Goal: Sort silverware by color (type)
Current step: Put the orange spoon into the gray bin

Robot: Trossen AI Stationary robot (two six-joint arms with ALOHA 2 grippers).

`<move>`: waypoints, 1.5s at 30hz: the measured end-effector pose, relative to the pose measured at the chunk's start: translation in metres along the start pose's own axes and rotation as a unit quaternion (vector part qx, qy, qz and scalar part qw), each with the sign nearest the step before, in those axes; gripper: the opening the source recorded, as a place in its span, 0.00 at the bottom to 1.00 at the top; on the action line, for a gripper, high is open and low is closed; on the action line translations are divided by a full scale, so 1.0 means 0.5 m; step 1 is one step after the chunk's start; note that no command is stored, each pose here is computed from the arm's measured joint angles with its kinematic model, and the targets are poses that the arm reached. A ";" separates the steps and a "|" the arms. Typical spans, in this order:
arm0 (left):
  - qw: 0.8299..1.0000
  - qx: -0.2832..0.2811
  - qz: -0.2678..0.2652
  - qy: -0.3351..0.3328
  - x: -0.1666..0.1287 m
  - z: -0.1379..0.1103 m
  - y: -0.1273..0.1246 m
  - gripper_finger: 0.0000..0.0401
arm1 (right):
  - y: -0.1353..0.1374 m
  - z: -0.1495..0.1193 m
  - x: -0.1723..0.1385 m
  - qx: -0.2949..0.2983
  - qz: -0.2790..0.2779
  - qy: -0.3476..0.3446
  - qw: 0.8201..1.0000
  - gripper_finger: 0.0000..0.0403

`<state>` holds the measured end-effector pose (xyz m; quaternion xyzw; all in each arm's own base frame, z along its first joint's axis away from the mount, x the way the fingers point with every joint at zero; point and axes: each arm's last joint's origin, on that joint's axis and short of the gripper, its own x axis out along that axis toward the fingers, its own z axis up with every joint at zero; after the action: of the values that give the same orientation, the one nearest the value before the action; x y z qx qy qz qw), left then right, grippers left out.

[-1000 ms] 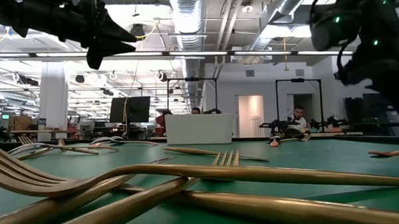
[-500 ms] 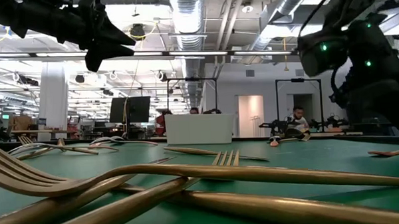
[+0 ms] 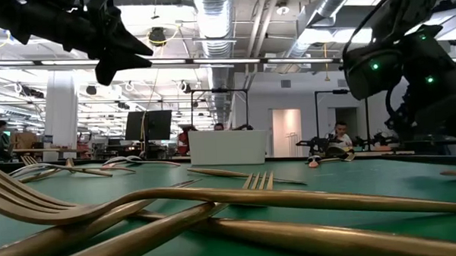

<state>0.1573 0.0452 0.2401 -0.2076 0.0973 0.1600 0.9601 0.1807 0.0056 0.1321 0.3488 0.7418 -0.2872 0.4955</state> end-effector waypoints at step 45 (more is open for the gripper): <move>0.999 -0.027 -0.038 -0.005 0.039 0.002 -0.005 0.31 | 0.034 0.135 -0.119 0.065 0.097 -0.260 0.959 0.57</move>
<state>0.1766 0.0486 0.2368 -0.2366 0.0798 0.1268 0.9600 0.2463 -0.0503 0.1632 0.3634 0.5301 -0.3661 0.6730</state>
